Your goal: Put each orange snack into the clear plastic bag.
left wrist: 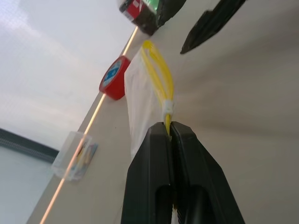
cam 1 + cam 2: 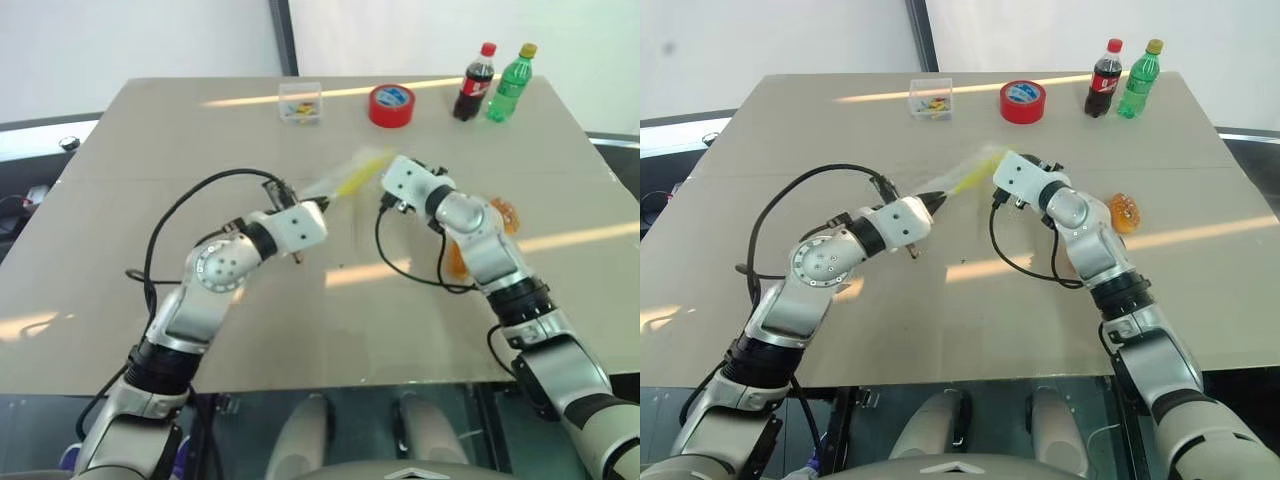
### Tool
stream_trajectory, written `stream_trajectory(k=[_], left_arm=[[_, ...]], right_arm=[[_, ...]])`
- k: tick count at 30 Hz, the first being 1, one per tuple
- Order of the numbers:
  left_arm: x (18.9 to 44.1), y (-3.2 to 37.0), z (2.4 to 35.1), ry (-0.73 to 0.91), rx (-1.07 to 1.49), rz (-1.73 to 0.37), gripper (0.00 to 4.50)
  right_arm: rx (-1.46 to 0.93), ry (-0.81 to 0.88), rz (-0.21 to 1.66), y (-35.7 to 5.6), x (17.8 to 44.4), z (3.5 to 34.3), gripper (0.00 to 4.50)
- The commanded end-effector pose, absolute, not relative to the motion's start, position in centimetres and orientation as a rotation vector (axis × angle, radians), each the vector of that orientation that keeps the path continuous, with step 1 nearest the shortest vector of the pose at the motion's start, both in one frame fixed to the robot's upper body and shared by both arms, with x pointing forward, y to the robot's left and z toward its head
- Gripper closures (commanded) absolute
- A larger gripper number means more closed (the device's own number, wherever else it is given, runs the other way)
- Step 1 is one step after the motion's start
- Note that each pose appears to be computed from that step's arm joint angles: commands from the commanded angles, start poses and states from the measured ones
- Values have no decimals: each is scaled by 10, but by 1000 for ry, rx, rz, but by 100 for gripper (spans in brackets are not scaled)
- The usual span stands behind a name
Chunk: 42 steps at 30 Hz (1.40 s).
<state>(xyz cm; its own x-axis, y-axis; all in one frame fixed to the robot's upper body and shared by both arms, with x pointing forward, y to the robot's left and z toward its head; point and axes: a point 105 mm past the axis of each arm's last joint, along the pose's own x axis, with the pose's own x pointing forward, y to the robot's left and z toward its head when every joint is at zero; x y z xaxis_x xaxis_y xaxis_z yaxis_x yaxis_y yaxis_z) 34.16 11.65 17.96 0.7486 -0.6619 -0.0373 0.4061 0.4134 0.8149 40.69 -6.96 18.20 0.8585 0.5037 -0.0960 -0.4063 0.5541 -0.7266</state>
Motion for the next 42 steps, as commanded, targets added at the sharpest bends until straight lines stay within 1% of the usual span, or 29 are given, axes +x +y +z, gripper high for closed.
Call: stream_trajectory(k=[1,3,4,5,6,7,8,10,11,20,30,37,42], left_arm=[[342,122,203,-409,907,-669,450],[343,123,206,-428,890,-670,450],[342,122,208,-443,886,-680,450],[341,122,209,-452,883,-688,450],[341,123,209,-456,880,-692,450],[341,123,210,-466,885,-695,450],[340,123,209,-472,891,-708,450],[339,122,209,-479,893,-722,450],[339,122,209,-483,894,-727,450],[336,120,211,-507,909,-741,450],[331,120,209,-509,912,-744,450],[331,123,207,-495,918,-728,450],[331,122,206,-496,920,-732,450]], right_arm=[[-773,-166,554,-77,391,199,128],[-701,-154,575,-78,383,201,128],[-625,-148,585,-77,379,203,176],[-564,-142,596,-75,375,205,191],[-519,-137,611,-72,371,206,228],[-467,-134,625,-69,368,208,277],[-411,-129,628,-67,367,210,316],[-340,-116,638,-63,366,212,435],[-323,-111,642,-61,365,212,448],[-215,-76,674,-48,368,211,448],[-114,-36,731,-41,363,208,448],[-36,-20,823,-49,346,215,448],[-25,-32,853,-46,342,221,448]])
